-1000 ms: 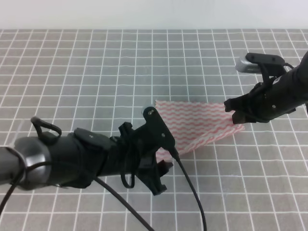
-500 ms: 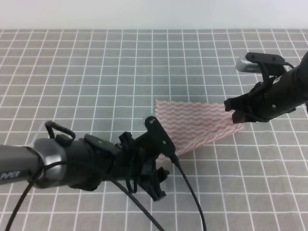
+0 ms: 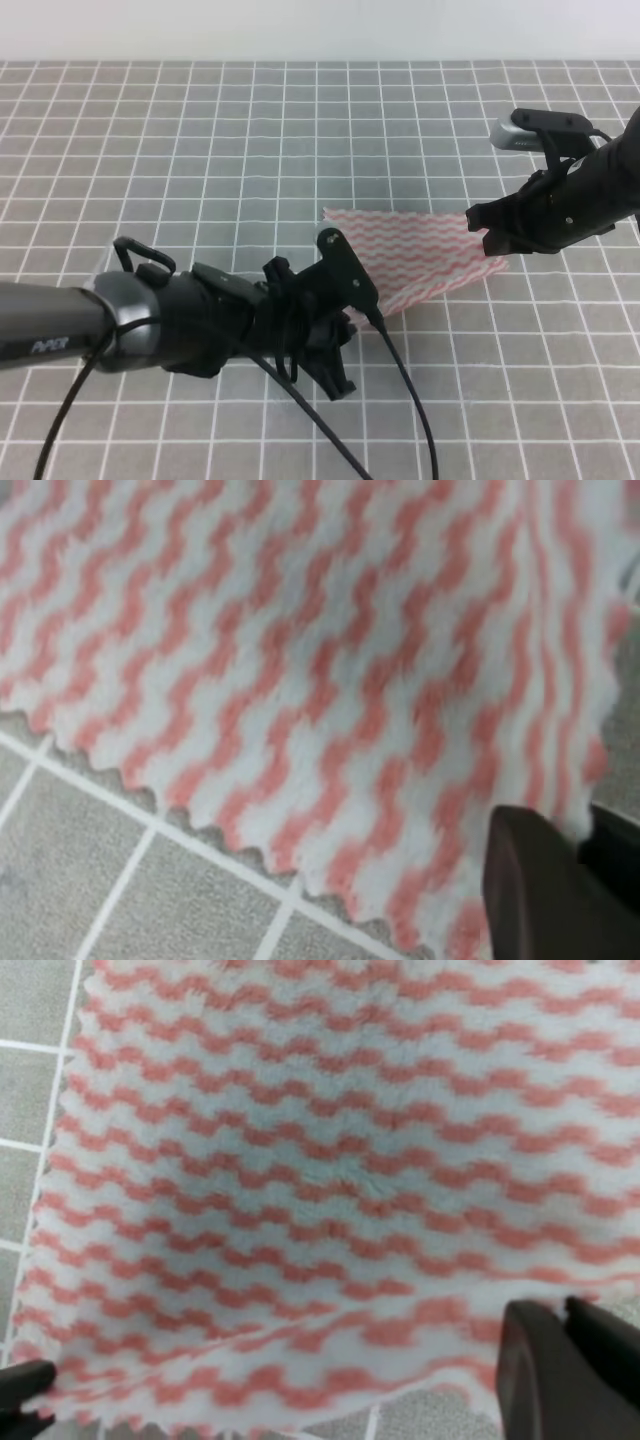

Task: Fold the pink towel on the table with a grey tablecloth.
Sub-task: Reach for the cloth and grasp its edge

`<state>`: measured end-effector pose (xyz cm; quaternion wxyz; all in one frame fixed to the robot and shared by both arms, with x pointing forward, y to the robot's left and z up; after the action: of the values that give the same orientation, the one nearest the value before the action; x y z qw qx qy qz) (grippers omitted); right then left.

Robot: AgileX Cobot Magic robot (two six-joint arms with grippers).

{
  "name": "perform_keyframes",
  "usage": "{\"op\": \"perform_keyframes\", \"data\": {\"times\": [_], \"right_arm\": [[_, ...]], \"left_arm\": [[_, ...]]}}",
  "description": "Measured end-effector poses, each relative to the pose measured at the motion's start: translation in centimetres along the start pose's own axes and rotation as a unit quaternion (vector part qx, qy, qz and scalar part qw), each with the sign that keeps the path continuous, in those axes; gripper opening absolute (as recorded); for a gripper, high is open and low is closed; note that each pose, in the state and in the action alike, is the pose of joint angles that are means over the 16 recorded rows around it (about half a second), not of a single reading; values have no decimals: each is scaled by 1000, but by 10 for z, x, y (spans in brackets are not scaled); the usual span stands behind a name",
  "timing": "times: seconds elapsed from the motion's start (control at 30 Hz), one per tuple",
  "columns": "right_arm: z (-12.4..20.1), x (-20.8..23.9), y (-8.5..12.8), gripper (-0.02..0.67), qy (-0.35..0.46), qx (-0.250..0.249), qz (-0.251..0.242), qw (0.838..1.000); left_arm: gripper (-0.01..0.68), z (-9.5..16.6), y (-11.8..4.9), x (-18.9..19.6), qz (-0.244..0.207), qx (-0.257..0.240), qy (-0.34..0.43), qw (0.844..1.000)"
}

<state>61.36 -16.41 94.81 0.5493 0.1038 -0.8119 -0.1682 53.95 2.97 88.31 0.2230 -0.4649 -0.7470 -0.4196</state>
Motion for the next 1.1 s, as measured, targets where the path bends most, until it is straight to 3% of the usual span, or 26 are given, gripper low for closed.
{"op": "perform_keyframes", "data": {"times": [0.17,0.6,1.1], "right_arm": [[1,0,-1,-15,2,2,2,1000],[6,0,-4,-15,20,13,14,1000],[10,0,-11,-15,33,21,35,999]], "left_arm": [[0,-8,9,1,-14,-5,-7,1000],[-2,-24,35,2,-57,-4,-16,998],[-2,-27,45,-11,-70,6,-12,997]]}}
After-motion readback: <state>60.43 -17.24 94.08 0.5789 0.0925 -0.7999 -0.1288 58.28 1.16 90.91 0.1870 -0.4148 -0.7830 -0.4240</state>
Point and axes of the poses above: a point on each arm's last joint axis where the gripper is mounted, x pointing back along that axis away from the gripper, y along the wrist's bending axis when the last joint is at zero, z = x × y, the point moved 6 cm from there along -x, pointing out along that axis toward the gripper, and after that the axes turned 14 degrees about -x, right-handed, at the moved point
